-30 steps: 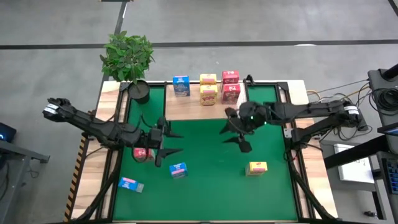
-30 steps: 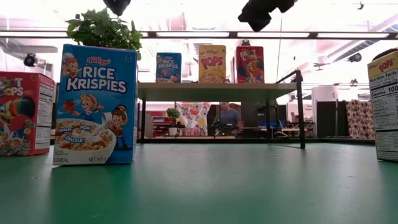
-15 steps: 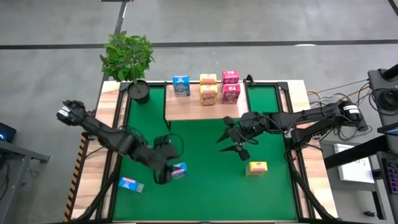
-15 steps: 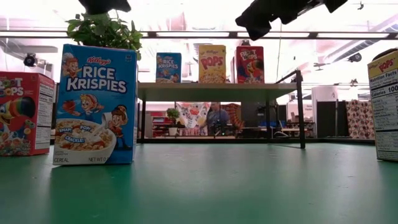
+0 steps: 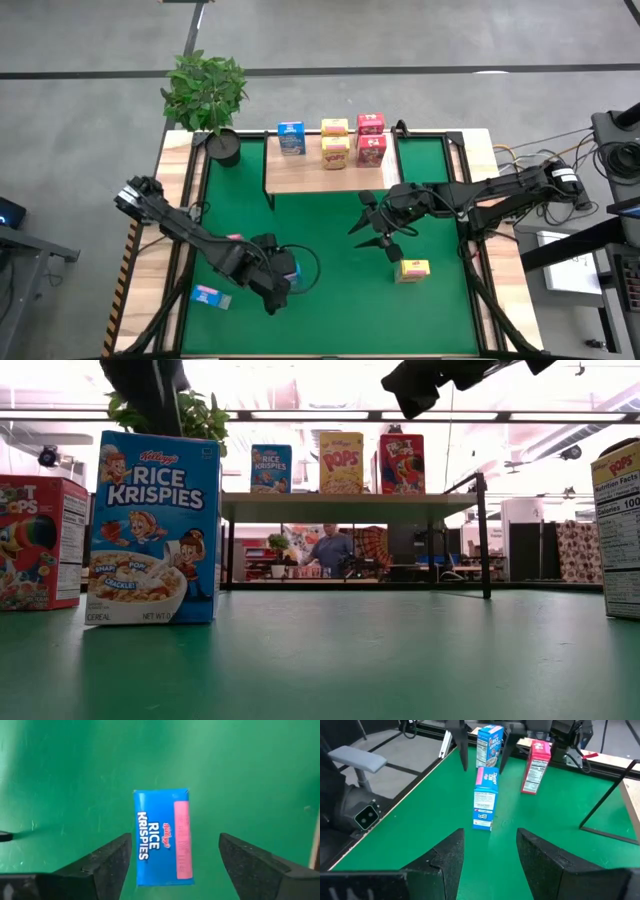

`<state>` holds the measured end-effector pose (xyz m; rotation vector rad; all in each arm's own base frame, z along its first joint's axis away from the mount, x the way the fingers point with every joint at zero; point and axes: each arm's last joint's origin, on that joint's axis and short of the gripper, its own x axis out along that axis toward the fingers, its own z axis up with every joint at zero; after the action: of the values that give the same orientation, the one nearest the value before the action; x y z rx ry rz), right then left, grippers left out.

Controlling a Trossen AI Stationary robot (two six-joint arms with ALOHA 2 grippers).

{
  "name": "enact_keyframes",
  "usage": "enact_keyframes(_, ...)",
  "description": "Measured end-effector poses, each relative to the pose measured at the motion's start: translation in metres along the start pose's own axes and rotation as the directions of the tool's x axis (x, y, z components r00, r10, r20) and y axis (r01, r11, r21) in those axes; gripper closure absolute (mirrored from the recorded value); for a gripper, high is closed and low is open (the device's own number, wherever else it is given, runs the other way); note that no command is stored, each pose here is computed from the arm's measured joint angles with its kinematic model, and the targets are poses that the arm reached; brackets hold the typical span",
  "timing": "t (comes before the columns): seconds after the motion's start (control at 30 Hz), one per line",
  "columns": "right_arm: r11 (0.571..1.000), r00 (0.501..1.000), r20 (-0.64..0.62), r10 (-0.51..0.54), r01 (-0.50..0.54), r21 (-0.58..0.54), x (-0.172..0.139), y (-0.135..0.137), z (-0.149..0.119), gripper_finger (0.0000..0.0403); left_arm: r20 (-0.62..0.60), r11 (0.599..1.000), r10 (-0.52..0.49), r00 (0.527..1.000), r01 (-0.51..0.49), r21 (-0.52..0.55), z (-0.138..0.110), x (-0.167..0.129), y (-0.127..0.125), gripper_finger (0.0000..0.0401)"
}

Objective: Stack cereal on shelf
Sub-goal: Put the right blue cereal box on the shelf aligned with the other blue cereal box

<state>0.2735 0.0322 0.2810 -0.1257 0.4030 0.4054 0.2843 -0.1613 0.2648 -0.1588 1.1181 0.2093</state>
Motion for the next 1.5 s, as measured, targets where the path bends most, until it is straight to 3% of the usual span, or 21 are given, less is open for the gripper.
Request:
enact_keyframes(0.5,1.000,1.000,-0.007,0.003,-0.003,0.008,0.000,0.001,-0.001,0.0234,-0.008,0.998,0.061,0.998,-0.061,0.035,-0.004,0.015,0.003,0.0121)
enact_keyframes(1.5,1.000,1.000,-0.021,0.005,-0.005,0.022,0.001,0.001,-0.005,0.0234,-0.011,0.994,0.061,0.998,-0.060,0.096,-0.010,0.024,0.005,0.0235)
